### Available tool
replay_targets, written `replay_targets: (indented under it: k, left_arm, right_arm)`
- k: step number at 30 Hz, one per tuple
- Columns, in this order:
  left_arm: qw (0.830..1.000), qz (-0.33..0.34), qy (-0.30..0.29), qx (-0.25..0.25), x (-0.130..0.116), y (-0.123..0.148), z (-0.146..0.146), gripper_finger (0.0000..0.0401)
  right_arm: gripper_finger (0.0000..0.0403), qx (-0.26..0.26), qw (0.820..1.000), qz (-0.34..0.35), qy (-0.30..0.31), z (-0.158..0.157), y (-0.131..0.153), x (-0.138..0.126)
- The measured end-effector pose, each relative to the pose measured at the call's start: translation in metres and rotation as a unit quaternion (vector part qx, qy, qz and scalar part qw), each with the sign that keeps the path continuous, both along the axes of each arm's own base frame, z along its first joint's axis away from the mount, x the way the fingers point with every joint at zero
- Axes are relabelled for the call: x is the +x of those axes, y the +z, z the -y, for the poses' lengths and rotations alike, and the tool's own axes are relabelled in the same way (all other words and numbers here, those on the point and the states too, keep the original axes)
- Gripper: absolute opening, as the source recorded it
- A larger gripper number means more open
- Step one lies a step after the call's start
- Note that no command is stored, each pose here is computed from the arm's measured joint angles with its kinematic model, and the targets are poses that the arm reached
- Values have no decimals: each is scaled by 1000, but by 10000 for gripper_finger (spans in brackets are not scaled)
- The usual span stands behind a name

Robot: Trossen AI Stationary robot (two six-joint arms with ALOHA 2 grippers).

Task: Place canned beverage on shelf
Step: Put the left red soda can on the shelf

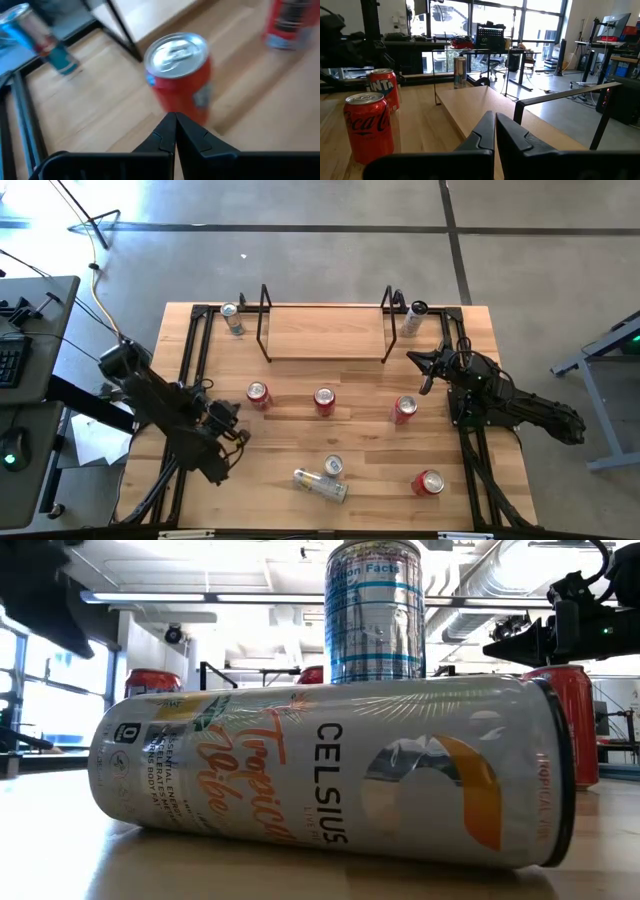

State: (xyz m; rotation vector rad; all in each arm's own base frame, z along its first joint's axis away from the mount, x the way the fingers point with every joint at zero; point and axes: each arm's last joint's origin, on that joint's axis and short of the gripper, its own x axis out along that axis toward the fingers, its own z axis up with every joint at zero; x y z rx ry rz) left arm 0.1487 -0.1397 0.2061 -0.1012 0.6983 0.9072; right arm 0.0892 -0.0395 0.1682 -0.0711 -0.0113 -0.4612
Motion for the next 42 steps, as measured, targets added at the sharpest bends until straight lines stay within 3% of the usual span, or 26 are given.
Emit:
replay_targets:
  k: [7,17,23,31,42]
  left_arm:
    - [999,-11,-28,-45,5,36,-12,41]
    - [993,-56,28,-103,15,40,-35,201]
    - [990,-62,15,-125,33,42,-50,278]
    - [988,-69,15,-136,51,44,-76,294]
    - [976,-80,38,-197,60,43,-96,294]
  right_arm:
    - [0,0,1000,0,0,0,0,0]
    - [0,0,1000,0,0,0,0,0]
    - [0,0,1000,0,0,0,0,0]
    - [0,0,1000,0,0,0,0,0]
    - [0,0,1000,0,0,0,0,0]
